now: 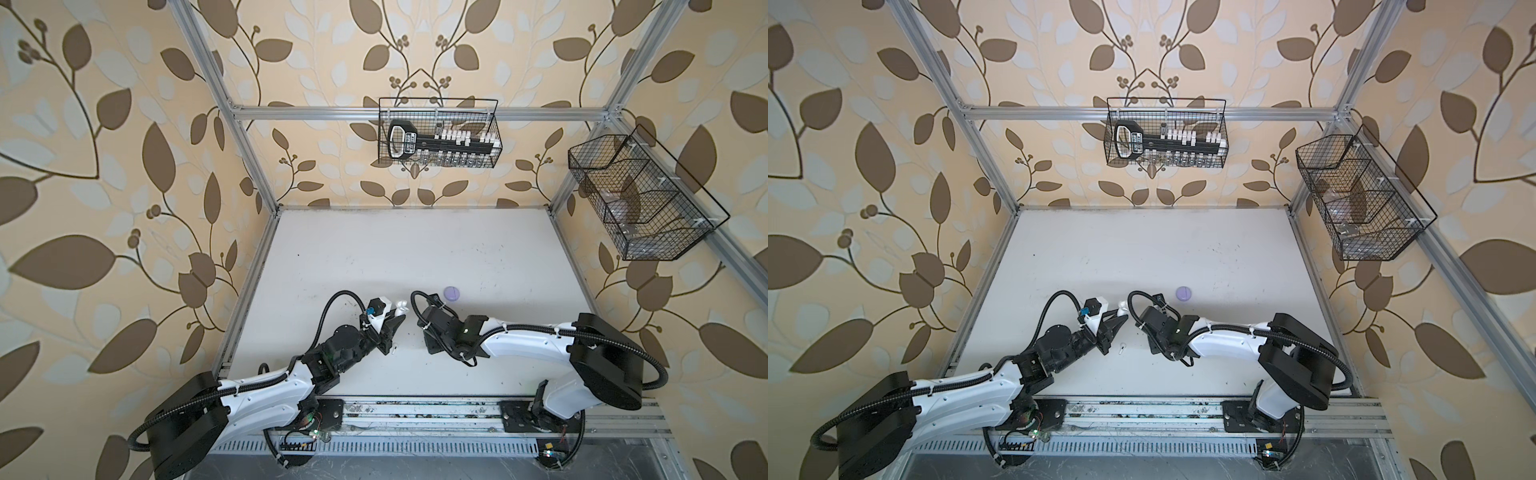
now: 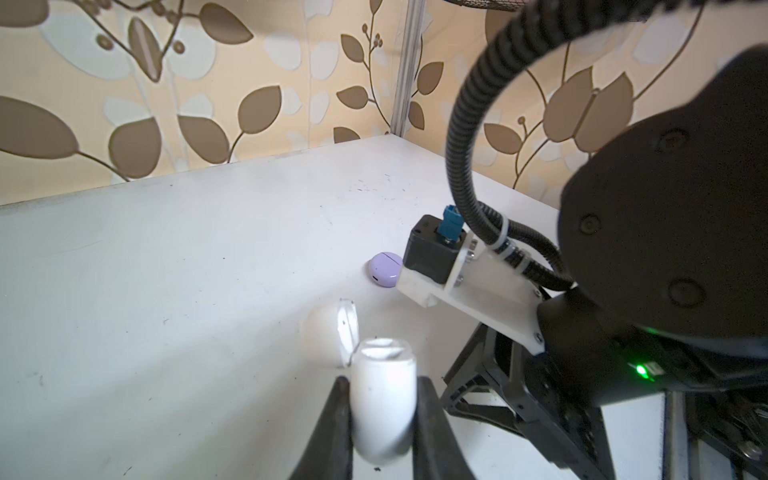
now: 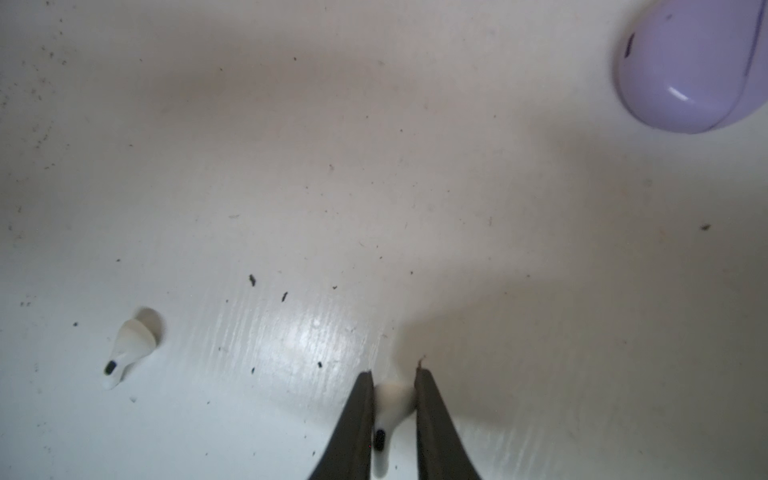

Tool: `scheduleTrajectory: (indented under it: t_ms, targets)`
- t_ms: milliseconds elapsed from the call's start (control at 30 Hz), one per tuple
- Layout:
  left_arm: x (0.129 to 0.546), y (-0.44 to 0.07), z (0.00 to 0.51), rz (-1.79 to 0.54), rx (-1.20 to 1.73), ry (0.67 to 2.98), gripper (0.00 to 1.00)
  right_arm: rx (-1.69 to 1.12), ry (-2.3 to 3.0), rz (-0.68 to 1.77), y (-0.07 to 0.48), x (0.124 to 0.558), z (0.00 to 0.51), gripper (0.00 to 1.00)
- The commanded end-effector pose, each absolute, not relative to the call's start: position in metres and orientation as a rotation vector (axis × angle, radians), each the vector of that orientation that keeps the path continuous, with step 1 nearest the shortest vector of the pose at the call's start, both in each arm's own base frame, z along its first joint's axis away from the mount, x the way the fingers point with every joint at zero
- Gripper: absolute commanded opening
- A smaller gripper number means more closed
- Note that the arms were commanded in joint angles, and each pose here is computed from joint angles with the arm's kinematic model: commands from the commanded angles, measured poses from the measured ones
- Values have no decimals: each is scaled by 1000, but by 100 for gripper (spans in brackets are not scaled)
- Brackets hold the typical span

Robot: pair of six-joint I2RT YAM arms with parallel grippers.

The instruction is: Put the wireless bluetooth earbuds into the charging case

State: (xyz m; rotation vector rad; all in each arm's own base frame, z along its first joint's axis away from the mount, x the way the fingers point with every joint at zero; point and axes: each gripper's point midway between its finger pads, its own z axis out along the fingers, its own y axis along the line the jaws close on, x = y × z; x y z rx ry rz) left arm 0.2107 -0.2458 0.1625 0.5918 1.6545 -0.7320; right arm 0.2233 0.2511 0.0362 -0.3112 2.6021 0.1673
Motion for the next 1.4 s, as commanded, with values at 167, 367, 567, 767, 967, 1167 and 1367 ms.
scheduleTrajectory:
  t_ms: [167,367,567,767,967,1167,1367]
  targets:
    - [183,-290,196,-1010,784,1512,0,-169,2509,230,237,234,58,18]
    - [175,-299,194,-1077,825,1503,0,-84,2436,283,221,234,78,18]
    - [174,-304,192,-1116,831,1507,0,-41,2376,327,213,233,98,18]
    - [187,-300,186,-1063,760,1548,0,-4,2320,384,210,231,119,18]
    - [196,-296,183,-1031,704,1576,0,20,2285,452,214,231,133,19]
    - [202,-294,179,-1010,674,1606,0,33,2245,518,225,234,150,19]
    - [205,-293,179,-997,659,1615,0,23,2210,594,242,236,167,19]
